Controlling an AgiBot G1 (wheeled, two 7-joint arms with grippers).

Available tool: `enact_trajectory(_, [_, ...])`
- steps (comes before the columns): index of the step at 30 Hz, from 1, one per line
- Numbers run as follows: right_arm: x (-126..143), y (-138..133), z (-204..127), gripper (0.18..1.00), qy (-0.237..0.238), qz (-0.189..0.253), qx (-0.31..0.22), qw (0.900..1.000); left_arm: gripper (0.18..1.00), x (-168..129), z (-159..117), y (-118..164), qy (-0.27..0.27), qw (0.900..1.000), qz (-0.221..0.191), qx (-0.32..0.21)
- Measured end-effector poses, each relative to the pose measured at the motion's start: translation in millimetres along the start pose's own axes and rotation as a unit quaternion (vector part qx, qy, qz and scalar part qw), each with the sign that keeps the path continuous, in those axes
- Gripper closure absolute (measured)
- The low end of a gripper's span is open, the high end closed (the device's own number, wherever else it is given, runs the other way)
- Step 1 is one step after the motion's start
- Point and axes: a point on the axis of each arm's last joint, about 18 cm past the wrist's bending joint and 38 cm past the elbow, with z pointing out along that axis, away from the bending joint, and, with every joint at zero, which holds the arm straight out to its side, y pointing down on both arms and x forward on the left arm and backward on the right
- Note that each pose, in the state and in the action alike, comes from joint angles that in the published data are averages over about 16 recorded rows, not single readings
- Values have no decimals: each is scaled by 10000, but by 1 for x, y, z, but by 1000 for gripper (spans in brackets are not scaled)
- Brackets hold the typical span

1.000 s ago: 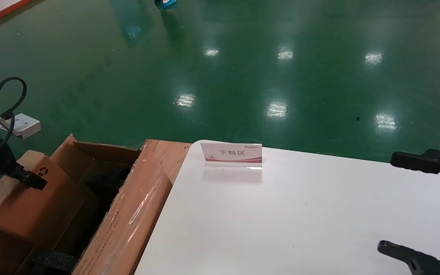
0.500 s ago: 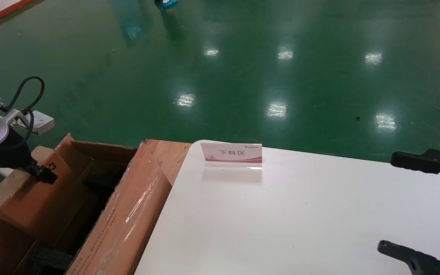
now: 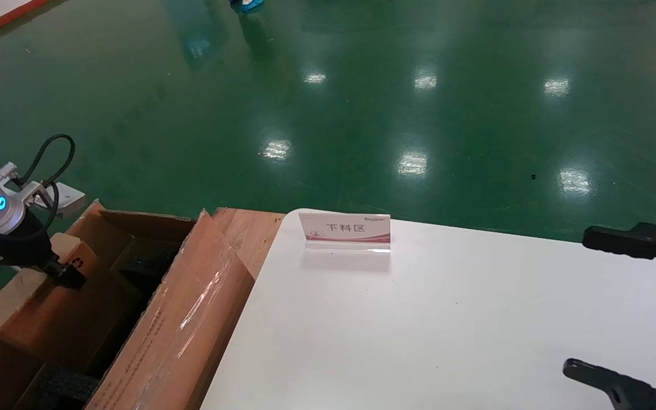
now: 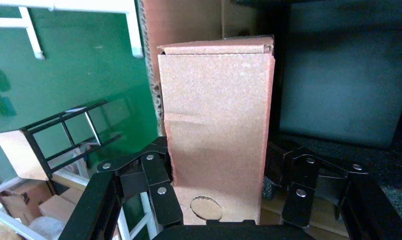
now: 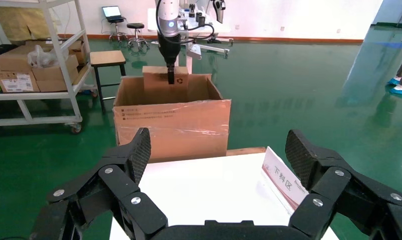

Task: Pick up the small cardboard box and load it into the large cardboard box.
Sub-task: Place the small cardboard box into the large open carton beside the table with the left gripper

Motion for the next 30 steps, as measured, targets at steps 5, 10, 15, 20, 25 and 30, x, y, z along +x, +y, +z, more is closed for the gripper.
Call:
enact_trajectory(5, [0, 0, 0, 178, 0, 0, 0, 10000, 881, 1, 7, 2, -7, 10000, -24, -39])
enact_trajectory(10, [0, 0, 0, 178, 1, 1, 0, 10000, 882, 2, 11, 2, -4, 10000, -49, -51])
enact_trajectory(15, [0, 0, 0, 178, 2, 1, 1, 10000, 882, 2, 13, 2, 7, 10000, -62, -48])
enact_trajectory(20, [0, 0, 0, 178, 3, 2, 1, 10000, 871, 3, 13, 1, 15, 10000, -68, -46])
enact_trajectory(25, [0, 0, 0, 178, 3, 2, 1, 10000, 843, 3, 13, 2, 15, 10000, -64, -49])
enact_trajectory(30, [0, 0, 0, 178, 3, 2, 1, 10000, 791, 2, 12, 2, 9, 10000, -58, -55])
